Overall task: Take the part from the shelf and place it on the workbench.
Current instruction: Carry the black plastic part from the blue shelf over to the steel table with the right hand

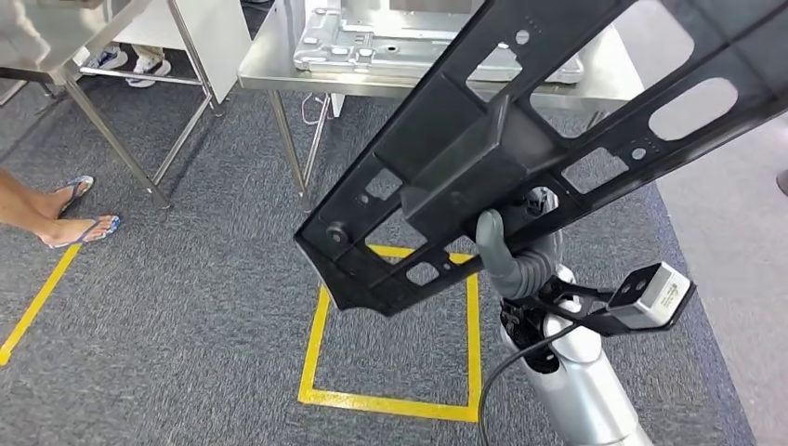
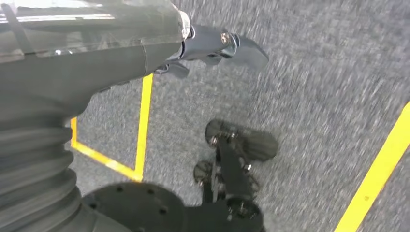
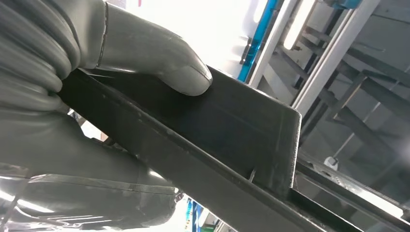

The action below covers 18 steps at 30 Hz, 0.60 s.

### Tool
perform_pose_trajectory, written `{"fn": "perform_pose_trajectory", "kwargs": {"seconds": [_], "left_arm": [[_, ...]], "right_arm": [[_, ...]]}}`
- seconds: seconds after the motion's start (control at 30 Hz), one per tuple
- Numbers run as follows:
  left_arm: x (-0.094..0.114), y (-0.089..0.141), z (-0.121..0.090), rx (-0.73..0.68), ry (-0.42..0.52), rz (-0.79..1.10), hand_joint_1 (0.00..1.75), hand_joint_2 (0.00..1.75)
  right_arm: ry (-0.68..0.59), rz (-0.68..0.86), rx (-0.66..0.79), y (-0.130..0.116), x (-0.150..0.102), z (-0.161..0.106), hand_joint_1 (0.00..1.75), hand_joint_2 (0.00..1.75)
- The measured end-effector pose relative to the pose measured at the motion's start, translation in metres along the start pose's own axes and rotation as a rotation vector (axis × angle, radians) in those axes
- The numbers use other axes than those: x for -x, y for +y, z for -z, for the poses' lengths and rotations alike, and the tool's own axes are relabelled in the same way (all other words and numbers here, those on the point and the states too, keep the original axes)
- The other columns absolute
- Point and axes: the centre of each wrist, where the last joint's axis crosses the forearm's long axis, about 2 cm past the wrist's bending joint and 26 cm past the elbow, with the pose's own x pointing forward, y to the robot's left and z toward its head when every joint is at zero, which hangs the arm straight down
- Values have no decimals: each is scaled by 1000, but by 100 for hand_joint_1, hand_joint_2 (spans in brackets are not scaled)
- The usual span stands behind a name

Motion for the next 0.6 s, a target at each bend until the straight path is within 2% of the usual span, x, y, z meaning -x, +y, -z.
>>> {"fn": "perform_pose_trajectory", "kwargs": {"seconds": [0.6], "left_arm": [[-2, -3, 1, 4, -6, -2, 0, 175]], "right_arm": [[23, -21, 20, -3, 1, 2, 175, 175]]}}
